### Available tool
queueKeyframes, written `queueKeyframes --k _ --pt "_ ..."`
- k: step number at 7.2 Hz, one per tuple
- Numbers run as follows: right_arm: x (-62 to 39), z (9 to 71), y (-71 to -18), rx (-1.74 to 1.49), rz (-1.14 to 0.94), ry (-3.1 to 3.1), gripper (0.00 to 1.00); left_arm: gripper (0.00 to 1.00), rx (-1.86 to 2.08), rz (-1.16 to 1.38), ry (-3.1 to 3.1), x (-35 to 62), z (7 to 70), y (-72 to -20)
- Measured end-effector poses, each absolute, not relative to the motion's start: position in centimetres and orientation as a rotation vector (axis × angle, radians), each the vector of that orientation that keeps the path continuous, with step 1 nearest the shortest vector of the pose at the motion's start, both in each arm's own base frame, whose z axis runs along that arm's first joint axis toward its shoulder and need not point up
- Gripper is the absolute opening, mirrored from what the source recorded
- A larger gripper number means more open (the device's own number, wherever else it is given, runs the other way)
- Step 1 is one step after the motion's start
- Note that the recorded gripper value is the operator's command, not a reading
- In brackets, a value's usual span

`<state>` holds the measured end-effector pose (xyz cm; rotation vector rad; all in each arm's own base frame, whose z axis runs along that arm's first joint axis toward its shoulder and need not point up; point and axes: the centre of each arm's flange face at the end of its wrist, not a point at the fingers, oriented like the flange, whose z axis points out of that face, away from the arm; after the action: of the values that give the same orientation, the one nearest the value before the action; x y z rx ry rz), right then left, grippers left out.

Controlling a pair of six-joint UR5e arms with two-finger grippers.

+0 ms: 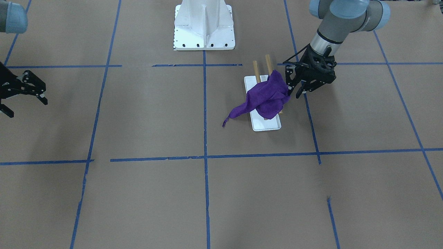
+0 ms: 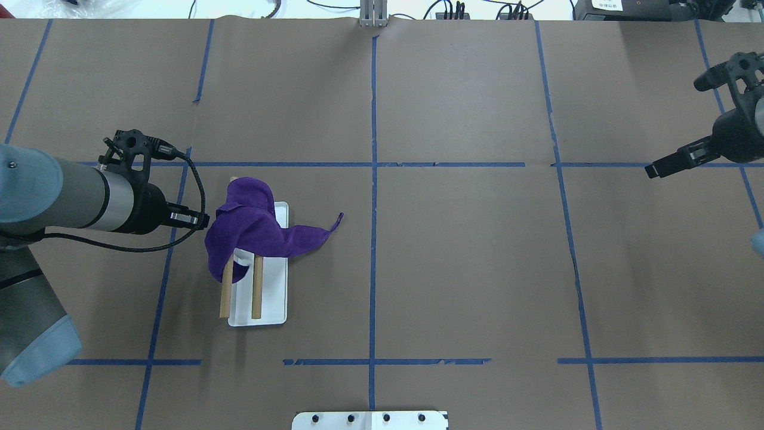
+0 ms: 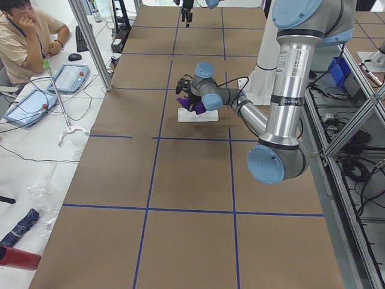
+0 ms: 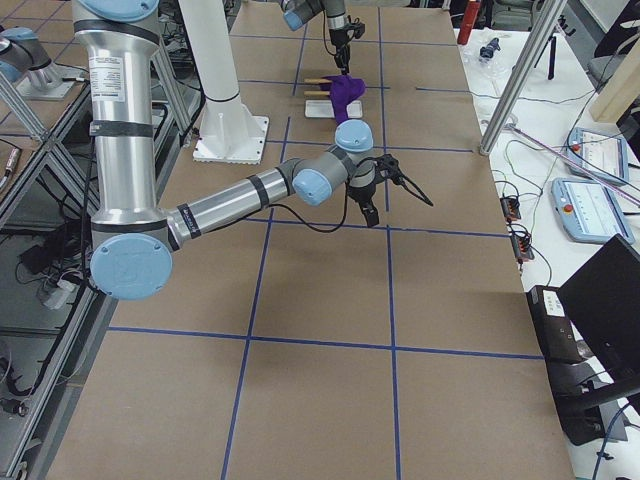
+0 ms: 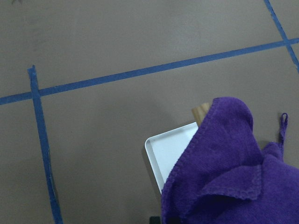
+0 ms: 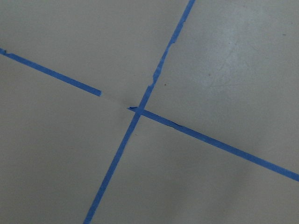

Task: Hang towel on rack

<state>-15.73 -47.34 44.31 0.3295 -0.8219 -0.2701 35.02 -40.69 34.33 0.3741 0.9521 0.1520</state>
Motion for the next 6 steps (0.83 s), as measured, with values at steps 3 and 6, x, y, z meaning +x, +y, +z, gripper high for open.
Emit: queueKeyframes --k 3,6 --pt "-10.1 50.6 -45.6 0.209 -0.133 -0.765 1.0 1.0 0.31 0.218 0.962 28.3 36.4 -45.4" --pt "-1.7 62.4 -42.9 0.038 0.073 -0.735 1.0 1.0 0.134 0.09 0.837 19.5 41.5 -50.0"
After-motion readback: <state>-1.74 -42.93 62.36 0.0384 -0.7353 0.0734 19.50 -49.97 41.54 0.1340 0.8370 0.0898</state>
